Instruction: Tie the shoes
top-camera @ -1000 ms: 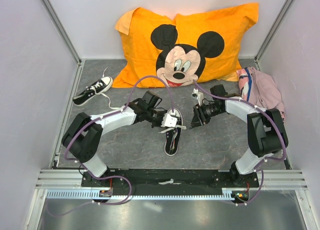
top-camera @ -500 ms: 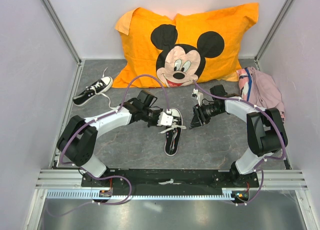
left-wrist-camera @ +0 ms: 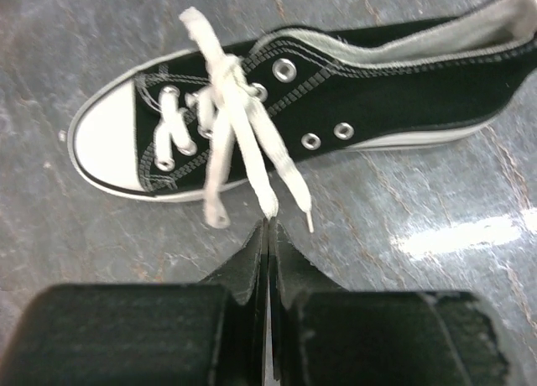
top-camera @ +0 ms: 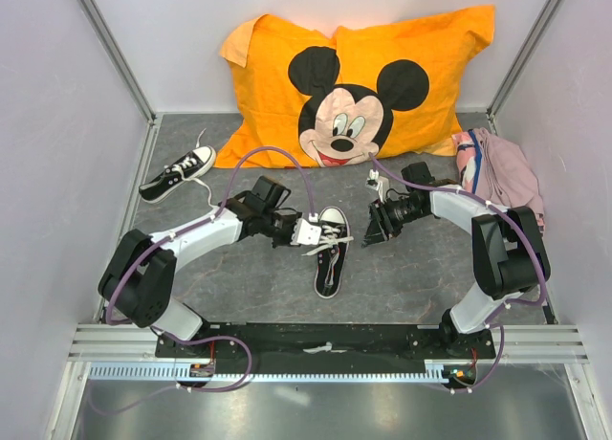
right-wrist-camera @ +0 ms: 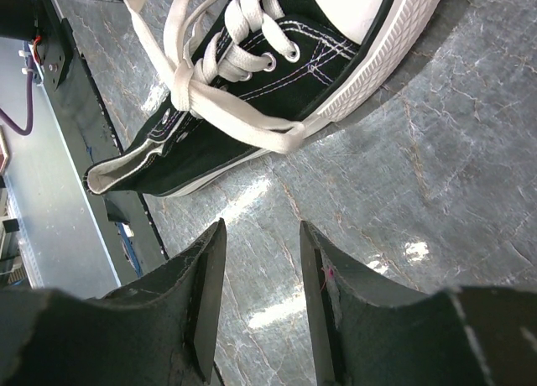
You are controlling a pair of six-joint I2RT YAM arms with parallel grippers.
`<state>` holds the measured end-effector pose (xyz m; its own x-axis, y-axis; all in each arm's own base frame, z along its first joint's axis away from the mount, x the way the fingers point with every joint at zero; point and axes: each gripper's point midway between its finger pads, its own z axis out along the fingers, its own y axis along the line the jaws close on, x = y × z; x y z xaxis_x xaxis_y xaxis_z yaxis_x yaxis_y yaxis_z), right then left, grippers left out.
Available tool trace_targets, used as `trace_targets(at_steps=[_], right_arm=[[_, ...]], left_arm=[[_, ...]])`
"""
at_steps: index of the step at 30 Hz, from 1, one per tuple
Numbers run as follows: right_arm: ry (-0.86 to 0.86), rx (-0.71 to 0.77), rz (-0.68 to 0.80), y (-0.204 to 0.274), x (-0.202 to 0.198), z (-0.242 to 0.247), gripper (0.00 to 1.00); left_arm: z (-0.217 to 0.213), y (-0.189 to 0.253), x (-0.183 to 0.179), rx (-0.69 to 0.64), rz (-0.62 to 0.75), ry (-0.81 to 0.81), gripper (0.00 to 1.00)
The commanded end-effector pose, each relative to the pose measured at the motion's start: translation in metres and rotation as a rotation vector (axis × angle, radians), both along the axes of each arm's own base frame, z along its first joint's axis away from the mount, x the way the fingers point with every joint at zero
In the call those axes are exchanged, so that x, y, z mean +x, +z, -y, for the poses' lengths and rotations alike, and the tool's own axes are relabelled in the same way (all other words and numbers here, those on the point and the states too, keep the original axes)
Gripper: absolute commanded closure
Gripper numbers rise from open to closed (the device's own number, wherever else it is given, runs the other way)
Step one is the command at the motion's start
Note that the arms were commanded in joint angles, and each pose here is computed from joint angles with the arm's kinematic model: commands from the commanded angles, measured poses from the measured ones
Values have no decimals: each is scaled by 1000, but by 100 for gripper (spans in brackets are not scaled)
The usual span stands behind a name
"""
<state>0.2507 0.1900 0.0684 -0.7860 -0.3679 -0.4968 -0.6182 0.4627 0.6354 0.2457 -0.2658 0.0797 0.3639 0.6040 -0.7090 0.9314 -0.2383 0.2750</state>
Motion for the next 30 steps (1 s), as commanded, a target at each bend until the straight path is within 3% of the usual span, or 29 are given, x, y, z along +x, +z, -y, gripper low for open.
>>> trace_targets(at_steps=[1,11,30], right_arm=[[9,16,45,7,9,-4,52],[7,41,36,12,11,-9,51],[-23,124,-22,21,19,-42,37]], left_arm=[[-14,3,-3,18,31,-15,98],[-36,-7,-6,66,20,0,98],[-64,-30,-20,144,-1,-28,98]])
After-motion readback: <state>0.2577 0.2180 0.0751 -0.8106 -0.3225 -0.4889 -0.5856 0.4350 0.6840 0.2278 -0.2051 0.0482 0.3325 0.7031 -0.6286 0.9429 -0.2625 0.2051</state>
